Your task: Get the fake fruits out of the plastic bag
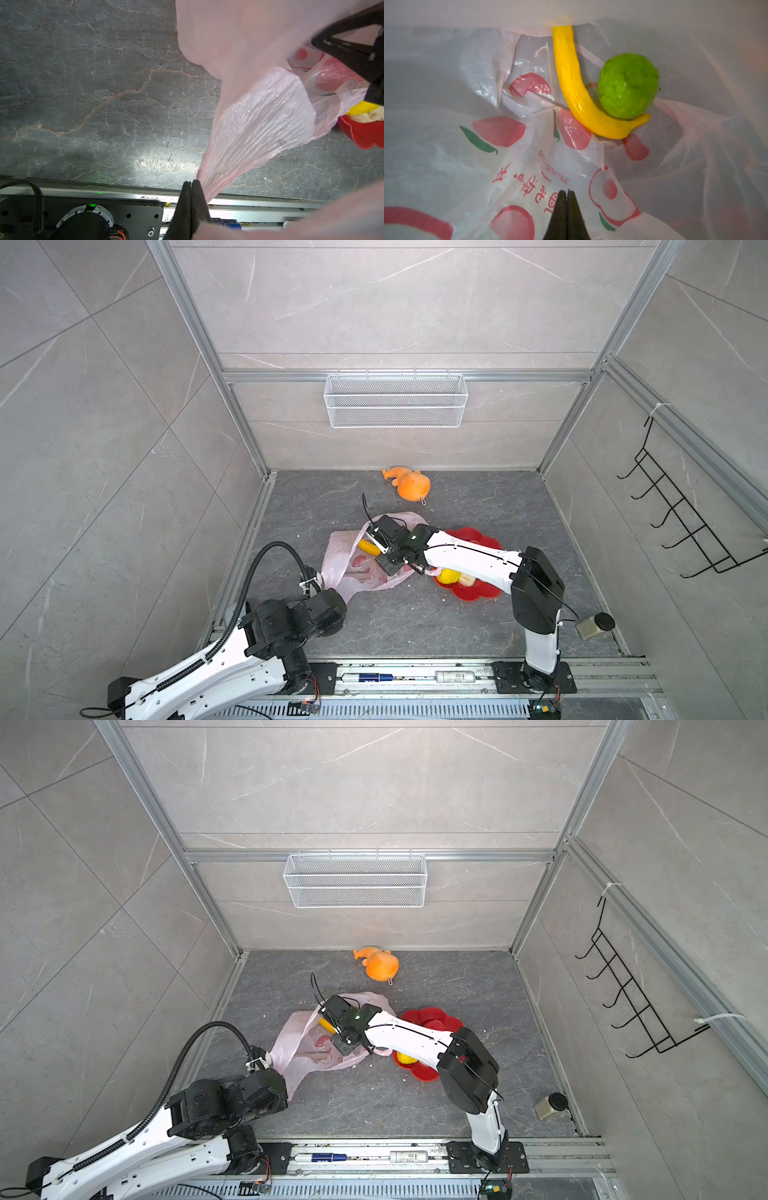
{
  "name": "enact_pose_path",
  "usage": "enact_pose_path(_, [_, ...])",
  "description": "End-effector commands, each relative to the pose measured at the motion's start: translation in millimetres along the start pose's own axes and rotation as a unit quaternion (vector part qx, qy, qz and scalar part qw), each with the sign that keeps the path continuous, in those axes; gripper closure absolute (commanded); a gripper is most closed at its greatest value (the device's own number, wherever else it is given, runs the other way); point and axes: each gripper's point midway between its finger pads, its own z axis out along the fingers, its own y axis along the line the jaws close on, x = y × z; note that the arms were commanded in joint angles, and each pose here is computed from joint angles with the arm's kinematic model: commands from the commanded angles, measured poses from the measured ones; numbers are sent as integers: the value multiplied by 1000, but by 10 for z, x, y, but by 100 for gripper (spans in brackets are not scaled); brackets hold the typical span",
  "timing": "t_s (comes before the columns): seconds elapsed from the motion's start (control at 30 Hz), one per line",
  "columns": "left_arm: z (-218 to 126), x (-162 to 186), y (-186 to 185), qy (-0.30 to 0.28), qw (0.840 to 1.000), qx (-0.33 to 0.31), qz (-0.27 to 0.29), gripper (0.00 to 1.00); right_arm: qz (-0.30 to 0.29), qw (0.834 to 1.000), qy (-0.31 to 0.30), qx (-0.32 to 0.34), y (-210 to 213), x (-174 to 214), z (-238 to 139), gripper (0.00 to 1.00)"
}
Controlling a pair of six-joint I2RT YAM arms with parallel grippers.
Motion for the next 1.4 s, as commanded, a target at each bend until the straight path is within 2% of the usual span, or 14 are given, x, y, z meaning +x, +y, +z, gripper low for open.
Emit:
enact_pose_path(0.0, [26,21,-62,1,1000,7,-5,100,47,999,-11,16,-61,-119,68,100])
enact_pose_path(0.3, [70,14,-239,-14,1000,13,13,100,162,983,-59,66,-246,-260,132,100])
enact_pose_path(0.57, [49,2,-346,-36,999,9,31,100,212,969,-99,83,-364,-382,184,95])
enact_pose_path(0.73, [19,-50,-354,-52,998,12,31,100,228,964,-108,84,-433,-426,258,84])
enact_pose_path(1.03, [-14,-67,-367,-55,998,20,34,100,245,960,-120,69,-465,-492,384,50])
enact_pose_path(1.37, [-19,-50,-388,-53,997,23,41,100,260,956,-115,67,-501,-510,549,34])
